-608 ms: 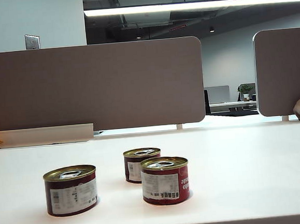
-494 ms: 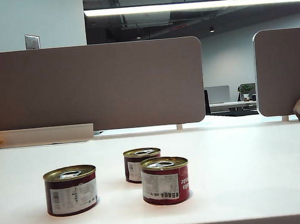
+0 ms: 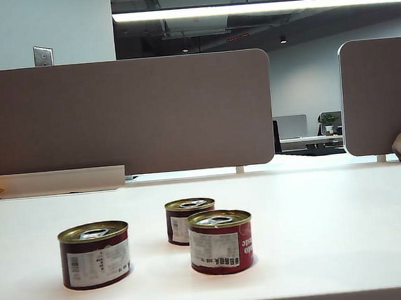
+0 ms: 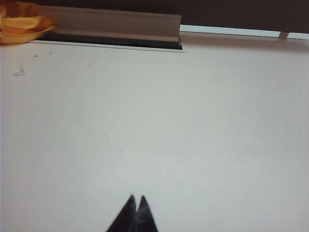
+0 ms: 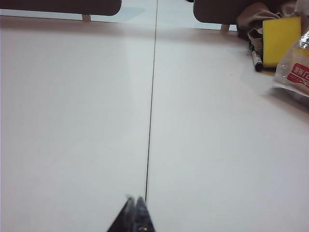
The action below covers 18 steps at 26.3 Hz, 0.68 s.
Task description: Pick up the cans one by one and stack them together.
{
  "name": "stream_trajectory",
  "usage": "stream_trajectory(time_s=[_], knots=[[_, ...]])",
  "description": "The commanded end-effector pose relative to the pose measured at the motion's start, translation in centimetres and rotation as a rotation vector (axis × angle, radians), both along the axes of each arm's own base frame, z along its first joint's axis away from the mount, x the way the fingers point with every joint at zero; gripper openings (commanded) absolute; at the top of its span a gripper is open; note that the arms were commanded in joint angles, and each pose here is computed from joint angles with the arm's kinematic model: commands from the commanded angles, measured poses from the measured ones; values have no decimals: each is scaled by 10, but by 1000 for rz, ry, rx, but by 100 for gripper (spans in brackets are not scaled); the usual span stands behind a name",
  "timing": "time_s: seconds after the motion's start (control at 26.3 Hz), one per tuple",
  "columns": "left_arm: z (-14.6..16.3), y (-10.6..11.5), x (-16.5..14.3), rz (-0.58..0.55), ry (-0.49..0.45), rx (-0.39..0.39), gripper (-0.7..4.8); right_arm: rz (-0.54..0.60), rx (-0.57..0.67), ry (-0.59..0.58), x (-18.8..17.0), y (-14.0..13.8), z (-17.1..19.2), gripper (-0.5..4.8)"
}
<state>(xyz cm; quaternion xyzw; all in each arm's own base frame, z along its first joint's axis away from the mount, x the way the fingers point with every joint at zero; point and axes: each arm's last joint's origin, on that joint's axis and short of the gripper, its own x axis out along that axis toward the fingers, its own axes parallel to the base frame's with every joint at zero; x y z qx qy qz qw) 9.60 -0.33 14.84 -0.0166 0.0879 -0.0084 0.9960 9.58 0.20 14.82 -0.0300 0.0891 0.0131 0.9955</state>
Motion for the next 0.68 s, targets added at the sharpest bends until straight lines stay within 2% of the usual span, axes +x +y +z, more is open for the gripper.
stream_trajectory(time_s=[0.04,0.15,0.3,0.34,0.38,0.42,0.49,0.57,0.61,0.68], knots=[[-1,0,0,2,8,-2,-5,3,0,2,0,0,-2,0],[3,0,0,5,-12,-18,-5,-11,97,-47,1,0,3,0],[25,0,-4,14,-78,-105,-5,-16,408,-234,2,0,23,0],[45,0,-9,11,-138,-113,-5,42,534,-355,0,1,36,0],[56,1,-12,10,-169,-126,-5,80,577,-409,-2,2,42,0],[78,0,-19,-15,-234,-173,-5,167,660,-492,-5,3,52,0],[101,0,-29,-55,-303,-216,-5,316,754,-567,-11,5,64,0],[128,-1,-43,-115,-382,-266,-5,466,772,-633,-19,8,74,-1],[148,-2,-56,-169,-440,-285,-5,584,741,-691,-26,10,81,0],[173,-2,-74,-209,-525,-280,-5,690,682,-789,-36,11,89,0]])
